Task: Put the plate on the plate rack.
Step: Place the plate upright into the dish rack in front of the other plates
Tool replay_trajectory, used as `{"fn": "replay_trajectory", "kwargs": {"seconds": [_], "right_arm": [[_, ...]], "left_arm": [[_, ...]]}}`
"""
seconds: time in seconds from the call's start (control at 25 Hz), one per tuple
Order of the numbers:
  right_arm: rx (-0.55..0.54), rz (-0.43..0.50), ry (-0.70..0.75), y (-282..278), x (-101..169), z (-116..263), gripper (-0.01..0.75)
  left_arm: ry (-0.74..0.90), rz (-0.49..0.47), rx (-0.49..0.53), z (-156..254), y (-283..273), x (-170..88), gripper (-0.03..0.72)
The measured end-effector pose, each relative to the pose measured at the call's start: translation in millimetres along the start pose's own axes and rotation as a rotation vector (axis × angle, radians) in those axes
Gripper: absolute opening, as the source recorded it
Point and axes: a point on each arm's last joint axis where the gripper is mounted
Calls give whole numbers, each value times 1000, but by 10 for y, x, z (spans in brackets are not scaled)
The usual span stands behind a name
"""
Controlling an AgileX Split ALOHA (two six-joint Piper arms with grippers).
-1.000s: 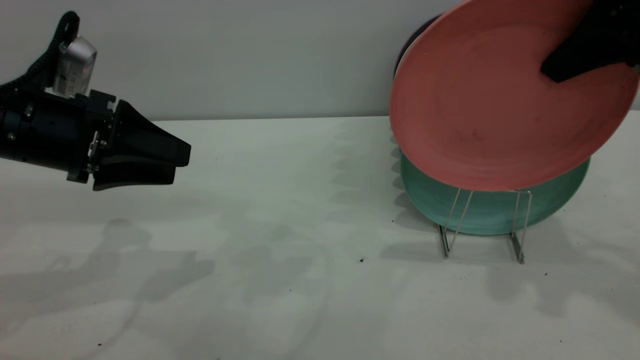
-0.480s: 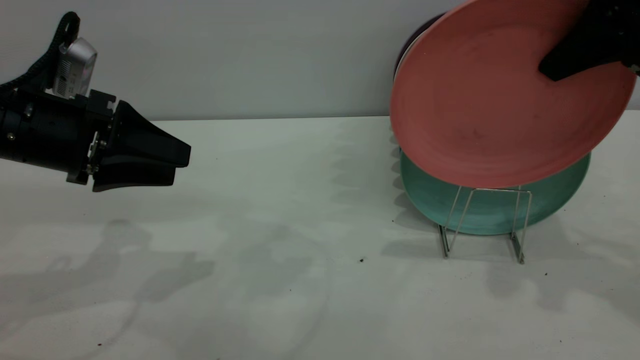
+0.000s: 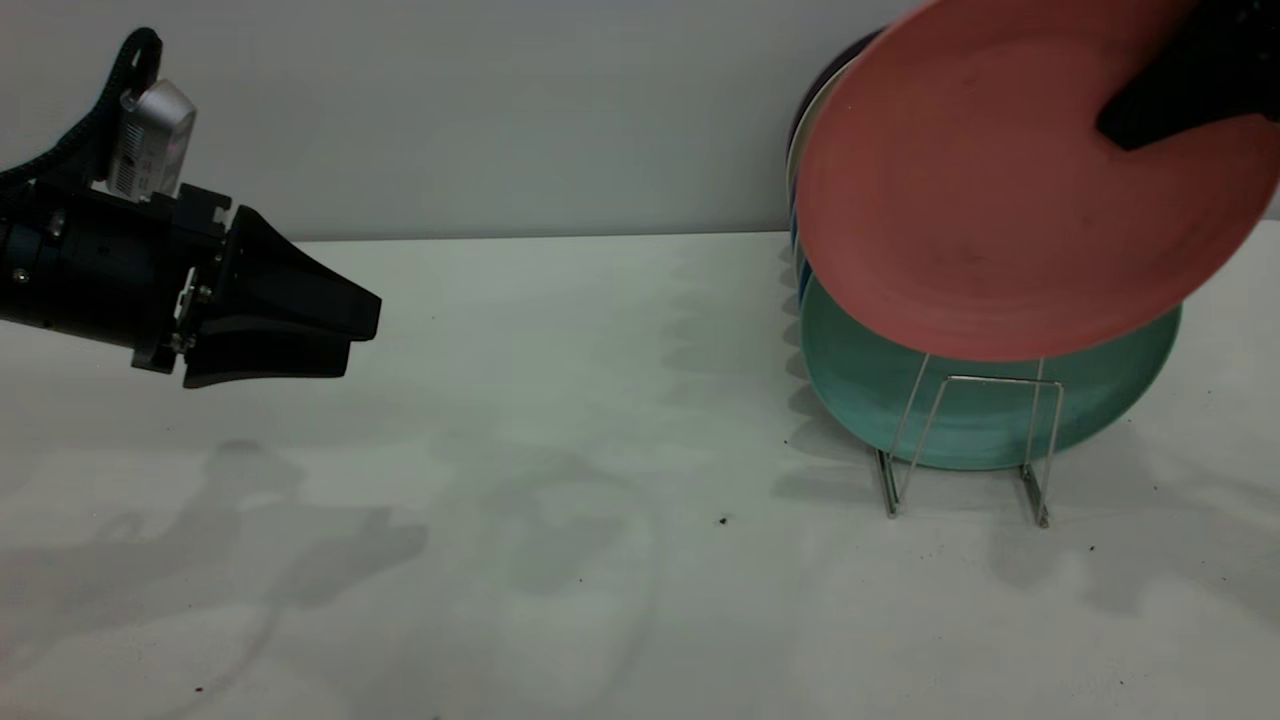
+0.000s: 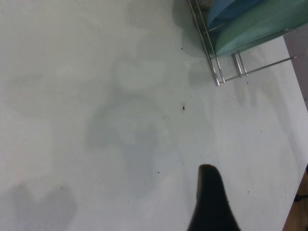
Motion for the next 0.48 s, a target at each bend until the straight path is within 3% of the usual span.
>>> {"fn": "replay_trajectory", "kwargs": {"seconds": [0.48], "right_arm": [[-25, -12, 6, 118, -117, -16, 118]], "left_arm": [[-12, 0, 3, 2, 0, 0, 526]]}}
Point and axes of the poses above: a point on each arm's last joint axis where the gripper is mounted, y pointing out along that axis toward the gripper, x along the wrist's bending axis when the last joint is at zero, z = x × y, and after that the axes turned 1 degree about -y, right-handed
